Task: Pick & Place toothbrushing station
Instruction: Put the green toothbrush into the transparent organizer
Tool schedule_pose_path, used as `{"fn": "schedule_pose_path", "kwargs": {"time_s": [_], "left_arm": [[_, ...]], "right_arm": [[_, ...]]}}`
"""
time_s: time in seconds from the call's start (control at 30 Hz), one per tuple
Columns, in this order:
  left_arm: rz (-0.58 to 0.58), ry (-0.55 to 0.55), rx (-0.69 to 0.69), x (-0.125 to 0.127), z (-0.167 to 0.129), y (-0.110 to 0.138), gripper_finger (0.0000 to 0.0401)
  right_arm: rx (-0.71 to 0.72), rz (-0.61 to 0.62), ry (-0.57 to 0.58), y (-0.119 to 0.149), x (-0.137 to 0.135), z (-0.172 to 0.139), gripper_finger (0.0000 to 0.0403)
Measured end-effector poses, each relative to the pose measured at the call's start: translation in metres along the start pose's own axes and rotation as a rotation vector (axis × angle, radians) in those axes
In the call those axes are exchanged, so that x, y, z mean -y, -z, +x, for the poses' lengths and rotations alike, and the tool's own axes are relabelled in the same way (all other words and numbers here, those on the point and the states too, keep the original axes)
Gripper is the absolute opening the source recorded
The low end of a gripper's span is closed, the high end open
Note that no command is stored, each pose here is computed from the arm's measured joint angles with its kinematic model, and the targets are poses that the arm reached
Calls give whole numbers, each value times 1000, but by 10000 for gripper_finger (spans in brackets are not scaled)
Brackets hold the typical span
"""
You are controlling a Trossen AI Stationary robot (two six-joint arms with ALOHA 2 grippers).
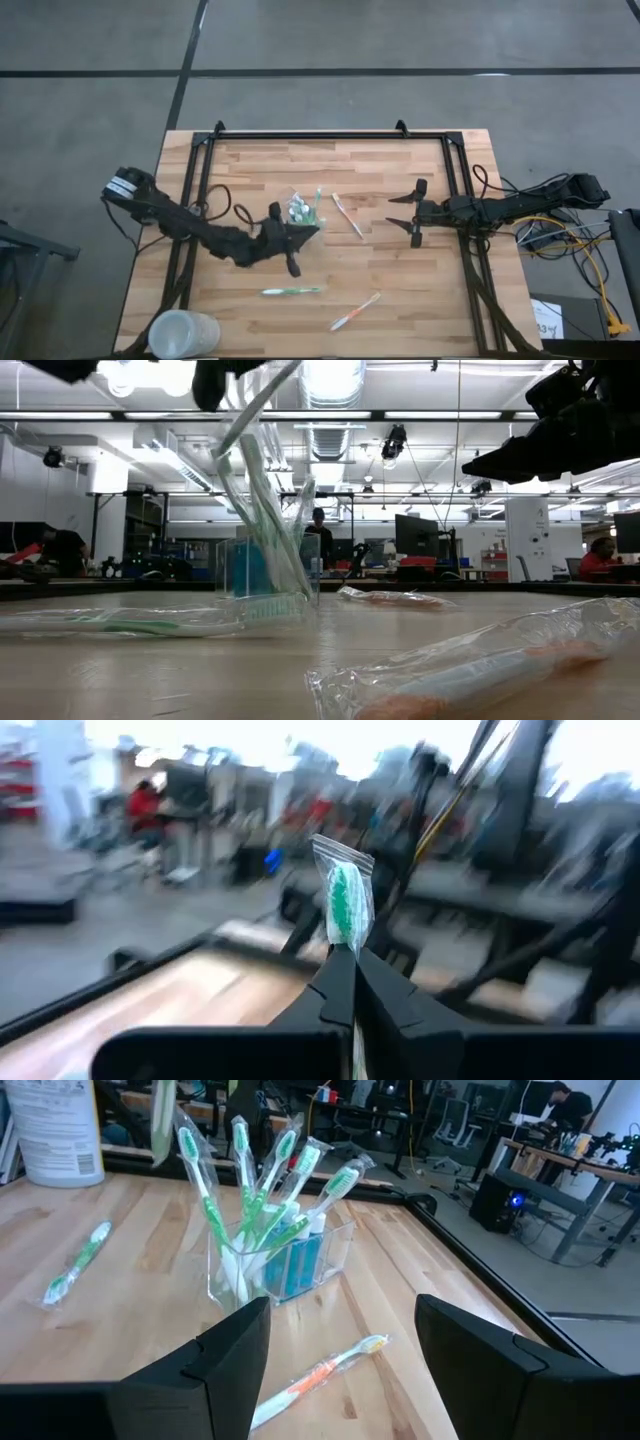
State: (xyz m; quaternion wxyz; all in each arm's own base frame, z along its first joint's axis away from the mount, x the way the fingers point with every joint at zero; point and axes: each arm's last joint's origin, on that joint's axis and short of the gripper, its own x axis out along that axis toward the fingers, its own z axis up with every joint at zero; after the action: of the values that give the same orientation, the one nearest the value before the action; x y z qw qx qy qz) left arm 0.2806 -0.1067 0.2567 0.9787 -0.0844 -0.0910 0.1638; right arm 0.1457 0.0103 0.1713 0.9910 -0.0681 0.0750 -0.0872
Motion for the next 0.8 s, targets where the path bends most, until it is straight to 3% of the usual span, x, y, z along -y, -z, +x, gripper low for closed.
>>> {"fn": "schedule_pose_path", "kwargs": {"time_s": [0.17, 0.33, 0.8], "left_arm": [[-45, 65, 122, -19, 3, 7, 2], [29, 40, 165, -28, 10, 12, 4], [66, 60, 268, -27, 25, -5, 2]], "right_arm": [[-6, -2, -1, 1, 0, 0, 244], [-6, -2, -1, 1, 0, 0, 244], [-6, -2, -1, 1, 0, 0, 244]]}}
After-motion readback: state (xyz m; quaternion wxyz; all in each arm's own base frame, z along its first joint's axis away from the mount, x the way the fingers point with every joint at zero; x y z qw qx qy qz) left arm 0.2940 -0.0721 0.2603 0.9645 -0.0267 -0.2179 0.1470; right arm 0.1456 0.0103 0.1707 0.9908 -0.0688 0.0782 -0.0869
